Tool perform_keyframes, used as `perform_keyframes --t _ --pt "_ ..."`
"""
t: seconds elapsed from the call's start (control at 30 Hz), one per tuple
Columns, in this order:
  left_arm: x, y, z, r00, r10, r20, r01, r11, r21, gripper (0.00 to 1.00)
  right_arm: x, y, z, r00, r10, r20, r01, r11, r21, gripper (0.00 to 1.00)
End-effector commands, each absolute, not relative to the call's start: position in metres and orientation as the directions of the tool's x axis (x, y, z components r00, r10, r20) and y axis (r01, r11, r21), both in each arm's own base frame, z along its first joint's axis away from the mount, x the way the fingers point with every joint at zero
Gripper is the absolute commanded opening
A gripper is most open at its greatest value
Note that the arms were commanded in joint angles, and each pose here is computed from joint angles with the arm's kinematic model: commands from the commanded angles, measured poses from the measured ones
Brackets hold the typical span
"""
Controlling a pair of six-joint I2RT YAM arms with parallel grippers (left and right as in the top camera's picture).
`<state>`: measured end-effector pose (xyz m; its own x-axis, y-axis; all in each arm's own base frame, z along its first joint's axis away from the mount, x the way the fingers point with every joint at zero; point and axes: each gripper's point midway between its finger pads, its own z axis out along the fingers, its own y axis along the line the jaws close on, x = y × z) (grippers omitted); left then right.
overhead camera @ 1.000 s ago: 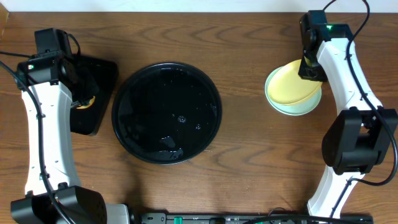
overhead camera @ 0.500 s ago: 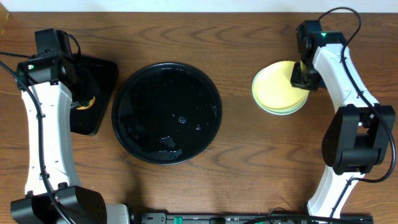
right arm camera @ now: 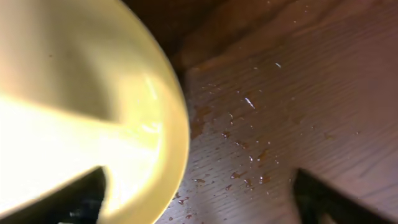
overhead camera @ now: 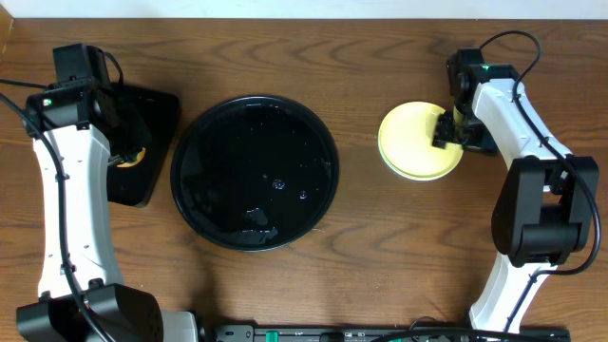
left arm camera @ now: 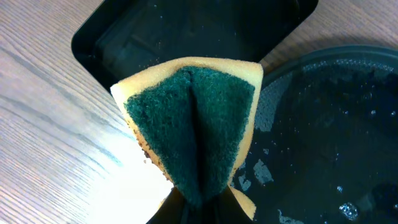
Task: Clean dirty plates on tray and stack at the side
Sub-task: 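Open the right gripper to release the yellow plate on the stack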
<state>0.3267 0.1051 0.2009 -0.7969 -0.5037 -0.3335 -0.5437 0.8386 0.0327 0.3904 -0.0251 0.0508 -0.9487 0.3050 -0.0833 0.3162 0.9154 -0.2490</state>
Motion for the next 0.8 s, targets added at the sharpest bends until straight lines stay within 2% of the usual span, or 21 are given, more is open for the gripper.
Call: perform_keyframes --t 0.0,0.17,0.4,0.6,0.77 --pt "0.327 0.107 0.198 -0.794 -0.512 -0.328 -0.551 0.834 0.035 0.08 0.392 -0.022 0.056 -0.953 0.290 -0.087 0.302 0.929 -0.215 0.99" --pt "0.332 0.110 0.200 -0.791 -0.498 -0.355 -0.545 0.837 0.041 0.08 0.401 -0.020 0.064 -0.959 0.262 -0.111 0.280 0.938 -0.204 0.99" --pt "0.337 0.141 0.199 -0.751 -0.525 -0.401 -0.601 0.795 0.085 0.07 0.407 -0.018 0.108 -0.967 0.228 -0.114 0.247 0.948 -0.199 0.99" --pt "0.340 0.174 0.159 -0.715 -0.626 -0.311 -0.669 0.743 0.042 0.07 0.404 0.004 0.139 -0.986 0.141 -0.087 0.153 0.976 -0.157 0.99" --pt "0.348 0.191 0.121 -0.715 -0.650 -0.258 -0.683 0.728 0.059 0.07 0.397 0.030 0.153 -0.994 0.082 -0.074 0.092 0.985 -0.144 0.99"
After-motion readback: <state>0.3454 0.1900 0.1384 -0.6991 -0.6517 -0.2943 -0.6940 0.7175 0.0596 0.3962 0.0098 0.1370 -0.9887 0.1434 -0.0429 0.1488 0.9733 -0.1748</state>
